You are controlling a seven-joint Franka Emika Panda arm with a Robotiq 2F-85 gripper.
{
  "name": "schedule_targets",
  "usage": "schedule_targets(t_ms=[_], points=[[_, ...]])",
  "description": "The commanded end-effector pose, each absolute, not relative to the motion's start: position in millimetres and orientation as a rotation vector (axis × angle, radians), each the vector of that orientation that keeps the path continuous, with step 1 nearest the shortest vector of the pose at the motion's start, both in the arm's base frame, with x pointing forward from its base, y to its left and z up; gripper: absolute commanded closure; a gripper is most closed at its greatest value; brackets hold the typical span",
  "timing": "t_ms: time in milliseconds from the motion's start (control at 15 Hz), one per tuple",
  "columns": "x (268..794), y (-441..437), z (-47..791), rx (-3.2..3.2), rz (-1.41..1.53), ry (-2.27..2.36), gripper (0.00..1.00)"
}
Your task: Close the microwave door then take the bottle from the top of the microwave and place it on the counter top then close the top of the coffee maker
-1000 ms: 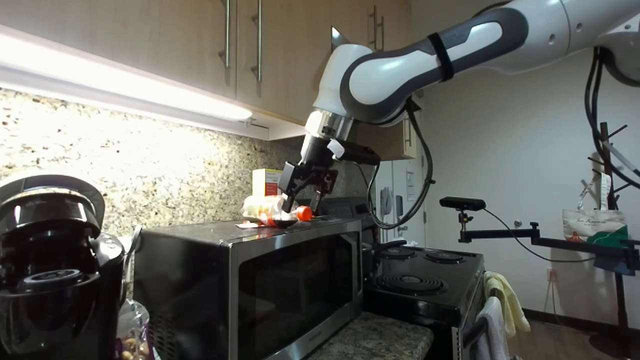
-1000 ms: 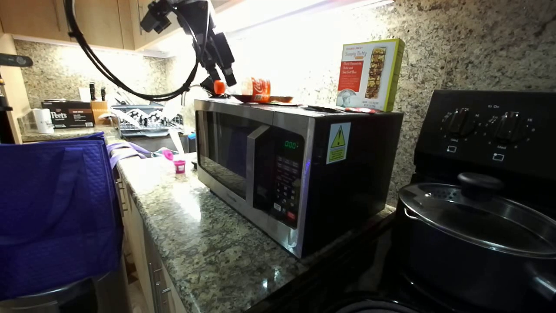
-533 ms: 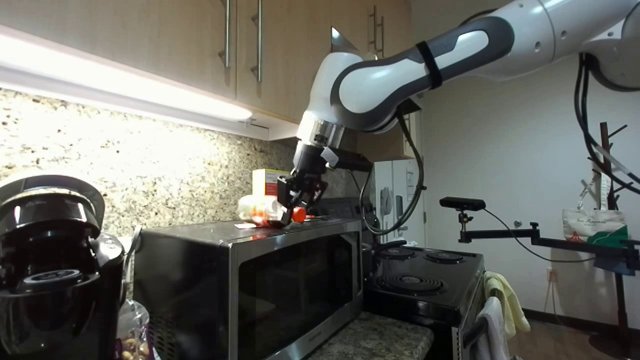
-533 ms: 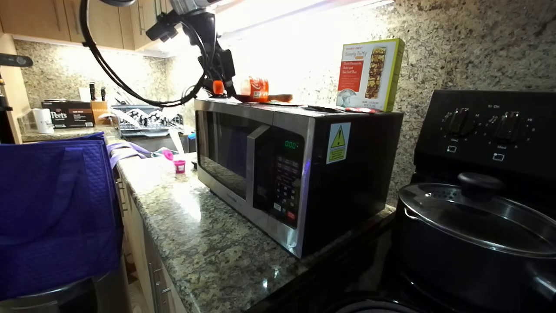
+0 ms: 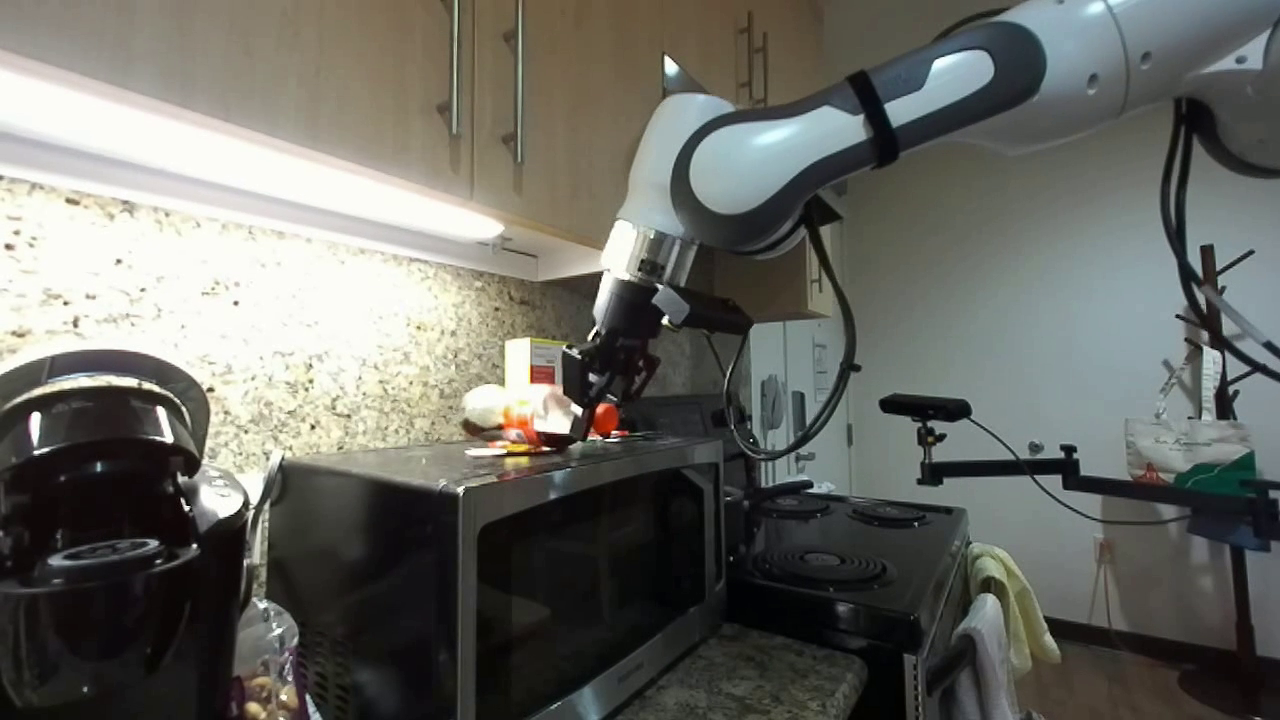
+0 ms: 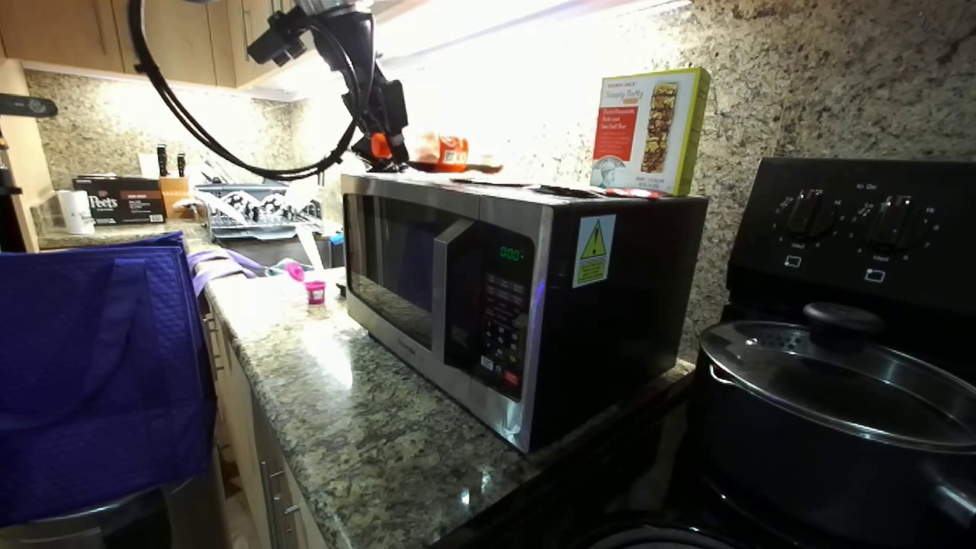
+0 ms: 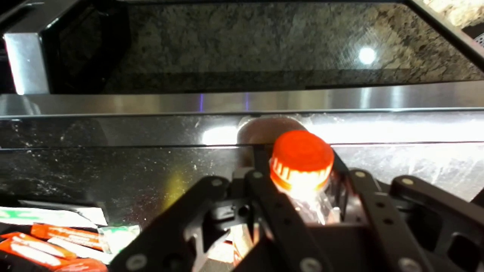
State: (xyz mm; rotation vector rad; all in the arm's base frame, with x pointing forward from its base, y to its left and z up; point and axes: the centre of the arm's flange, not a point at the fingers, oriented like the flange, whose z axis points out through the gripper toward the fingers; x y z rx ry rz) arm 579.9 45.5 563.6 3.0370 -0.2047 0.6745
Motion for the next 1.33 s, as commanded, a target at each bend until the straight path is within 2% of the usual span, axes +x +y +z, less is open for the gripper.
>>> schedule_targets(t_ms=[0,400,733,1267], points=[[521.2,52.8,585.6,2.979,0.670,-0.105,0.85],[432.4,86.2,591.5,2.901,0.521,0.087,0.85],[383.7,133.7,574.0,2.794,0.414,0.368,0.85],[365.2,195.4,544.6,2.628,0.327,0.918,0.85]])
